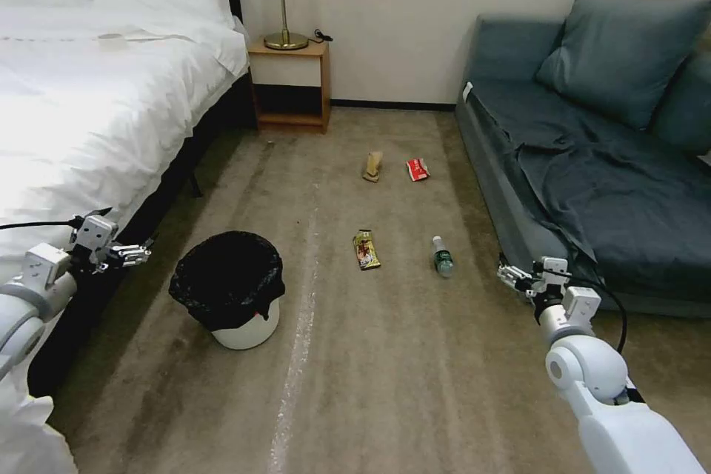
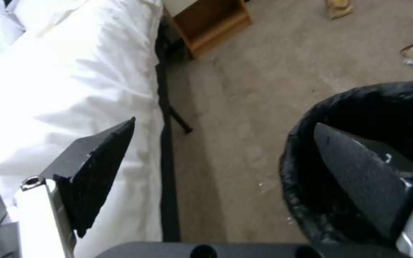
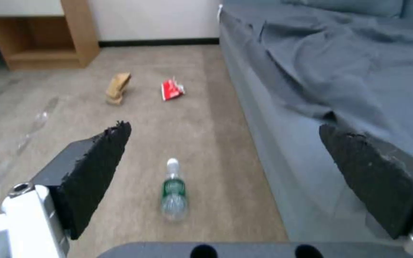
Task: Pick up the trash bin, then pick up the garbage on the floor and place it into the trash bin.
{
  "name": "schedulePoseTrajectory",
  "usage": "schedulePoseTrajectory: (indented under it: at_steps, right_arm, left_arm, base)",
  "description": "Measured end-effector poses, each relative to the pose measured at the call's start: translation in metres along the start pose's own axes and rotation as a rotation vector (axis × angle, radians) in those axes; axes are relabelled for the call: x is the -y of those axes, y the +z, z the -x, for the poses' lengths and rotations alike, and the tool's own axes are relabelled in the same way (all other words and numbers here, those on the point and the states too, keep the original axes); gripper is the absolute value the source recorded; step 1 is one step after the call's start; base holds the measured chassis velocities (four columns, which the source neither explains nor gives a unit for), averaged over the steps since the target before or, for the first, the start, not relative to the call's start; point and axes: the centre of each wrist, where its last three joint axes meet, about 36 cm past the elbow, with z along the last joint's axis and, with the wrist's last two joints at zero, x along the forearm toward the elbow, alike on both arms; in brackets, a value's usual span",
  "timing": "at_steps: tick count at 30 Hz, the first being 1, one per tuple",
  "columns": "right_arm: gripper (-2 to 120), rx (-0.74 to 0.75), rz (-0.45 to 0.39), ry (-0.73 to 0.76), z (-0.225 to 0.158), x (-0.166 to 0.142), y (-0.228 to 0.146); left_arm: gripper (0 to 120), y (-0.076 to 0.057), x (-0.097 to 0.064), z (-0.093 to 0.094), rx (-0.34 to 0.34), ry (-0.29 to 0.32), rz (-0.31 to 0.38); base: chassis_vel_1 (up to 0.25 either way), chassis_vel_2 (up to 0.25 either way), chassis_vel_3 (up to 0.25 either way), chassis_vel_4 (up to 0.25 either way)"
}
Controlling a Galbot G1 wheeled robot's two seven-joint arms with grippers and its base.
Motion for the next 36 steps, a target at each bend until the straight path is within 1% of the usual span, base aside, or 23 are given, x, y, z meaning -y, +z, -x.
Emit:
schedulePoseTrajectory:
  at_steps: [2,5,7,8,9,10,12,14,15,16,17,18,19,20,25,27,28,30,31,32,33,34,36]
  right_arm:
    - [100,0.007,0.004,0.002,0.008,0.002,-0.005]
    - [100,0.004,0.004,-0.001,0.009,0.001,-0.004]
    - [100,-0.006,0.007,-0.021,0.011,-0.006,0.001]
    - [100,-0.006,0.007,-0.021,0.011,-0.006,0.001]
    - [100,-0.005,0.010,-0.032,0.011,-0.008,0.002]
    - [100,-0.005,0.010,-0.032,0.011,-0.008,0.002]
    - [100,0.014,0.016,-0.057,0.012,-0.010,0.002]
    - [100,0.021,0.024,-0.056,0.011,-0.009,0.002]
    - [100,0.029,0.043,-0.046,0.010,-0.009,0.003]
    - [100,0.035,0.059,-0.034,0.008,-0.008,0.004]
    - [100,0.035,0.059,-0.034,0.008,-0.008,0.004]
    - [100,0.040,0.064,-0.025,0.007,-0.007,0.005]
    - [100,0.046,0.067,-0.018,0.005,-0.007,0.005]
    - [100,0.046,0.067,-0.018,0.005,-0.007,0.005]
    - [100,0.058,0.083,-0.003,0.002,-0.011,0.001]
    - [100,0.054,0.086,0.010,-0.001,-0.016,-0.007]
    - [100,0.054,0.086,0.010,-0.001,-0.016,-0.007]
    - [100,0.033,0.098,0.016,-0.007,-0.020,-0.009]
    - [100,0.033,0.098,0.016,-0.007,-0.020,-0.009]
    - [100,0.021,0.098,0.018,-0.008,-0.020,-0.005]
    - [100,0.014,0.094,0.019,-0.008,-0.019,-0.002]
    - [100,0.014,0.094,0.019,-0.008,-0.019,-0.002]
    - [100,-0.004,0.074,0.016,-0.007,-0.019,0.006]
  left_arm:
    - [100,-0.005,-0.009,0.004,-0.002,-0.009,0.004]
    - [100,-0.007,-0.010,0.005,-0.001,-0.010,0.001]
    - [100,-0.013,-0.009,0.007,0.014,-0.008,-0.018]
    - [100,-0.013,-0.009,0.007,0.014,-0.008,-0.018]
    - [100,-0.014,-0.005,0.008,0.021,-0.004,-0.031]
    - [100,-0.014,-0.005,0.008,0.021,-0.004,-0.031]
    - [100,-0.016,0.008,0.006,0.031,0.015,-0.058]
    - [100,-0.016,0.010,0.005,0.038,0.016,-0.063]
    - [100,-0.017,0.013,0.004,0.065,0.008,-0.085]
    - [100,-0.019,0.019,0.002,0.094,-0.001,-0.130]
    - [100,-0.019,0.019,0.002,0.094,-0.001,-0.130]
    - [100,-0.020,0.025,0.001,0.115,-0.012,-0.174]
    - [100,-0.022,0.029,0.001,0.130,-0.020,-0.200]
    - [100,-0.022,0.029,0.001,0.130,-0.020,-0.200]
    - [100,-0.029,0.040,-0.003,0.161,-0.010,-0.224]
    - [100,-0.038,0.044,-0.006,0.175,-0.019,-0.248]
    - [100,-0.038,0.044,-0.006,0.175,-0.019,-0.248]
    - [100,-0.042,0.047,-0.006,0.162,-0.026,-0.302]
    - [100,-0.042,0.047,-0.006,0.162,-0.026,-0.302]
    - [100,-0.042,0.049,-0.003,0.144,-0.029,-0.338]
    - [100,-0.041,0.050,-0.001,0.135,-0.036,-0.354]
    - [100,-0.041,0.050,-0.001,0.135,-0.036,-0.354]
    - [100,-0.038,0.055,0.008,0.078,-0.047,-0.403]
  base:
    - [0.000,0.000,0.000,0.000]
    - [0.000,0.000,0.000,0.000]
    - [0.000,0.000,0.000,0.000]
    - [0.000,0.000,0.000,0.000]
    - [0.000,0.000,0.000,0.000]
    - [0.000,0.000,0.000,0.000]
    - [0.000,0.000,0.000,0.000]
    - [0.000,0.000,0.000,0.000]
    - [0.000,0.000,0.000,0.000]
    - [0.000,0.000,0.000,0.000]
    - [0.000,0.000,0.000,0.000]
    - [0.000,0.000,0.000,0.000]
    - [0.000,0.000,0.000,0.000]
    - [0.000,0.000,0.000,0.000]
    - [0.000,0.000,0.000,0.000]
    - [0.000,0.000,0.000,0.000]
    - [0.000,0.000,0.000,0.000]
    - [0.000,0.000,0.000,0.000]
    - [0.000,0.000,0.000,0.000]
    - [0.000,0.000,0.000,0.000]
    - [0.000,0.000,0.000,0.000]
    - [0.000,0.000,0.000,0.000]
    - [0.000,0.000,0.000,0.000]
